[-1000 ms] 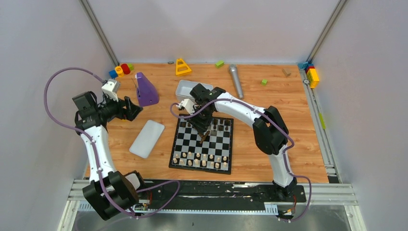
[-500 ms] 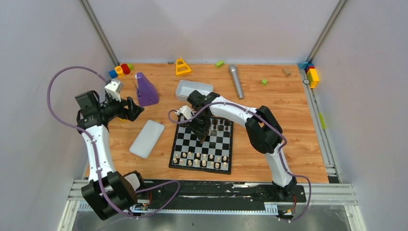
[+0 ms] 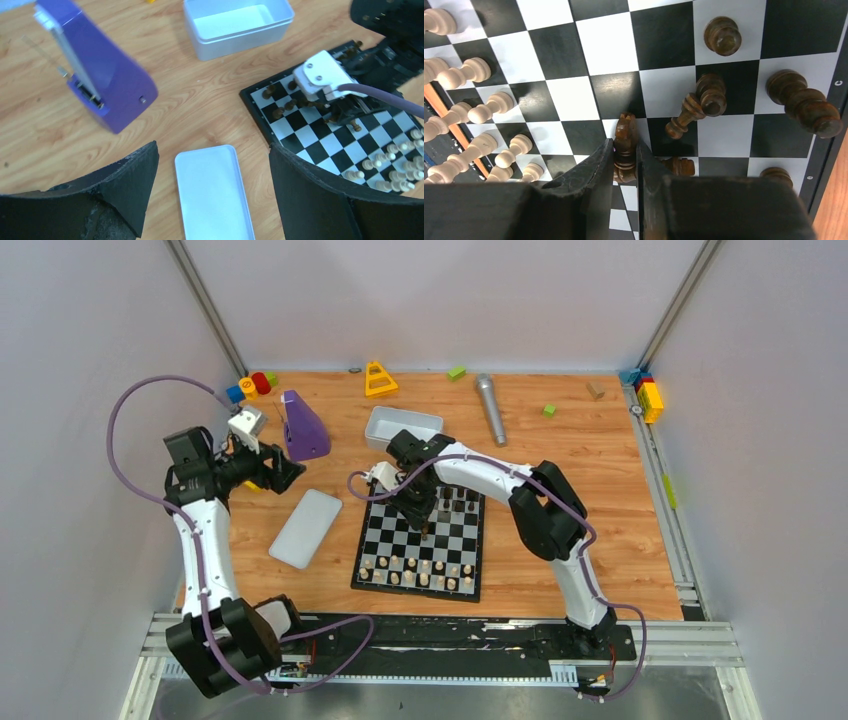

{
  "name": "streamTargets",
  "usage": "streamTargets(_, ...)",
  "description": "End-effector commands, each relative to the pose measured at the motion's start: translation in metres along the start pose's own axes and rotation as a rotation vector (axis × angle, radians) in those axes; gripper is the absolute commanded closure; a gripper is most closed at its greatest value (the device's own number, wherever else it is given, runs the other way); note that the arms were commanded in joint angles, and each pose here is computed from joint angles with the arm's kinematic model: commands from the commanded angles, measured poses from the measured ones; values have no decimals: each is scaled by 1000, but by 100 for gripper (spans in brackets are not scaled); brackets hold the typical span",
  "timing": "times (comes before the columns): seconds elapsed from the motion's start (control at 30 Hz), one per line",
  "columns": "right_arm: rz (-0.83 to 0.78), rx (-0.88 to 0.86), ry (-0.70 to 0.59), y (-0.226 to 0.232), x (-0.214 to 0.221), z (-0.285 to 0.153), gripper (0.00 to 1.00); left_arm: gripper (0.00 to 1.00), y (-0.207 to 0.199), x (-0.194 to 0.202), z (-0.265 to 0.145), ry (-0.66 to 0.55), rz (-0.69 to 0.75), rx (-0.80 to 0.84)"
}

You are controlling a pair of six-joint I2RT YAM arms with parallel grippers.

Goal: Set up the chess pieces on the board
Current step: Pick up the chess piece from the chessboard, then place the chess piece on the chessboard.

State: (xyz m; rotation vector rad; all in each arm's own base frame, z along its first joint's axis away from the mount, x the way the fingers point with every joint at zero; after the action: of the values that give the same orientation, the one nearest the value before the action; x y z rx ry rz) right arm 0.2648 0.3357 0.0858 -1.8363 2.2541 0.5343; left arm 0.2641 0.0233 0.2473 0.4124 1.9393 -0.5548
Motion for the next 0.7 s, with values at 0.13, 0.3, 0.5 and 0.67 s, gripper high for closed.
streamTargets(0.13, -40, -107, -237, 6, -29, -53, 99, 17, -49, 5, 27, -6, 211, 304)
streamTargets(0.3, -64, -210, -402, 6, -34, -79, 100, 23, -85, 18, 54, 10, 315, 520)
streamTargets(0.5, -85, -277, -527, 7, -29, -95, 100, 31, -124, 25, 90, 52, 401, 724)
streamTargets(0.67, -111, -319, -598, 12, -29, -110, 100, 32, -149, 24, 116, 69, 458, 817)
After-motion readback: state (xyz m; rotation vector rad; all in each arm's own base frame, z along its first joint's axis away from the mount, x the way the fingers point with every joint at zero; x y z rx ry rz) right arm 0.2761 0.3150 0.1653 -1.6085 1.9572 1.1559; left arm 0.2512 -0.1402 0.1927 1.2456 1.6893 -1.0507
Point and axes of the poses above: each gripper's point midway between its finger pads, its own z axis out along the fingers, its own y axis along the line the jaws close on, x = y × z, the point moved 5 cm from there along -z, back along the fingers, and after that the axes turned 6 degrees about -z, right-handed, at the moved point
